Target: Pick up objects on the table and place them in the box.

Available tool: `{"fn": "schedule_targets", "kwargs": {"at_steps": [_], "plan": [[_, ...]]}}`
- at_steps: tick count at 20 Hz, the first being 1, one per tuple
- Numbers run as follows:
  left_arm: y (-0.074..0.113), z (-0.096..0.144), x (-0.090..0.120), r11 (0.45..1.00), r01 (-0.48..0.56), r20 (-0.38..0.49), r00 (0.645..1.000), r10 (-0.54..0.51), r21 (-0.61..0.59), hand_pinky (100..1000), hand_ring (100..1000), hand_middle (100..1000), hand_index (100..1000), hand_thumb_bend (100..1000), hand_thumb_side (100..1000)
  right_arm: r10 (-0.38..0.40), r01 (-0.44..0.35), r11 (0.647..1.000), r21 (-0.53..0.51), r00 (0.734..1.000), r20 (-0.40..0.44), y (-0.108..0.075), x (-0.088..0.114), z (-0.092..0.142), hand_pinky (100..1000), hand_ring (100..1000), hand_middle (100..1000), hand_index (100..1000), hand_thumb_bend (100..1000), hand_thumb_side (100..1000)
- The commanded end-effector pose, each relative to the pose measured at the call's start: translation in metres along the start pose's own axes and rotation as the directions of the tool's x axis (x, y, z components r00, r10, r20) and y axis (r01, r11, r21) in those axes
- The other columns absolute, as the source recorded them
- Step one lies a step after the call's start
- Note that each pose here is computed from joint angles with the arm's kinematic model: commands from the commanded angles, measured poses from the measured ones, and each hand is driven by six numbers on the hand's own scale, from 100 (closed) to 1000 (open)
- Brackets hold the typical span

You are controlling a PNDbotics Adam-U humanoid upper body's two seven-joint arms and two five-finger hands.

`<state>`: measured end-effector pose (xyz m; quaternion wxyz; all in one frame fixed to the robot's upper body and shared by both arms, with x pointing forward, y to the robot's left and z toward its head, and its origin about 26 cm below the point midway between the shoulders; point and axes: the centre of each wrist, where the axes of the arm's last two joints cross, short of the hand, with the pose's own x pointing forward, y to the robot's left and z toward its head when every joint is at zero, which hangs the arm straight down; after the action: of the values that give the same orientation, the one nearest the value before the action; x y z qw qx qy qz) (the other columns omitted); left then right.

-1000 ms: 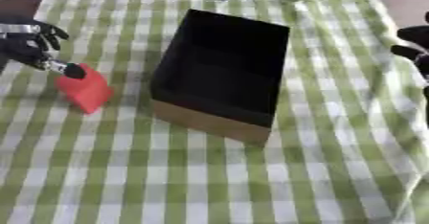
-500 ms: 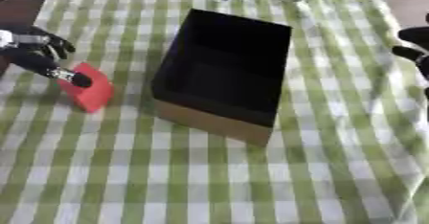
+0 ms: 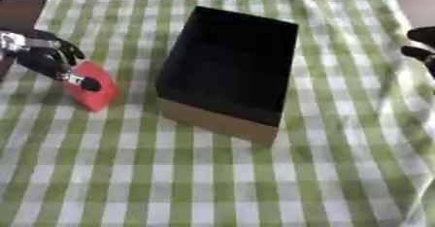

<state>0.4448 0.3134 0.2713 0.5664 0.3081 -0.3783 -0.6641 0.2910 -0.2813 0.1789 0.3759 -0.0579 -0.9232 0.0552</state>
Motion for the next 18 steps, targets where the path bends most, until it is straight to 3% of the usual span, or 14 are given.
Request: {"fn": "schedule_targets", "kwargs": {"at_steps": [1, 6, 9, 14, 18], "plan": [[0.0101, 0.0074, -0.0019, 1.0, 0.011, -0.012, 1.0, -0.01, 0.021, 780, 850, 813, 952, 1000, 823, 0.005, -0.005, 1.0, 0.006, 1.0, 0.018, -0.0007, 0.0057, -0.0031, 775, 817, 681, 861, 100, 691], [0.0085, 0.0044, -0.0028, 1.0, 0.011, -0.017, 1.0, -0.011, 0.016, 771, 835, 787, 936, 995, 805, 0.003, -0.003, 1.0, 0.004, 1.0, 0.016, -0.0006, 0.0056, -0.003, 775, 817, 680, 861, 100, 689], [0.0077, 0.0034, -0.0008, 0.999, 0.033, -0.014, 0.999, -0.033, 0.014, 746, 790, 716, 860, 838, 747, 0.002, -0.002, 1.0, 0.004, 1.0, 0.014, -0.0002, 0.0055, -0.0029, 776, 818, 680, 861, 100, 688], [0.0091, 0.0046, 0.0025, 0.998, 0.052, -0.015, 0.999, -0.051, 0.038, 669, 596, 485, 637, 642, 708, 0.0, 0.0, 1.0, -0.002, 1.0, 0.008, 0.0001, 0.0049, -0.0019, 776, 818, 680, 862, 100, 687], [0.012, 0.0086, 0.0048, 0.995, 0.051, -0.018, 0.999, -0.05, 0.085, 612, 517, 414, 558, 390, 679, 0.001, -0.001, 1.0, -0.003, 1.0, 0.004, 0.0003, 0.0045, -0.0011, 777, 819, 680, 862, 100, 687]]}}
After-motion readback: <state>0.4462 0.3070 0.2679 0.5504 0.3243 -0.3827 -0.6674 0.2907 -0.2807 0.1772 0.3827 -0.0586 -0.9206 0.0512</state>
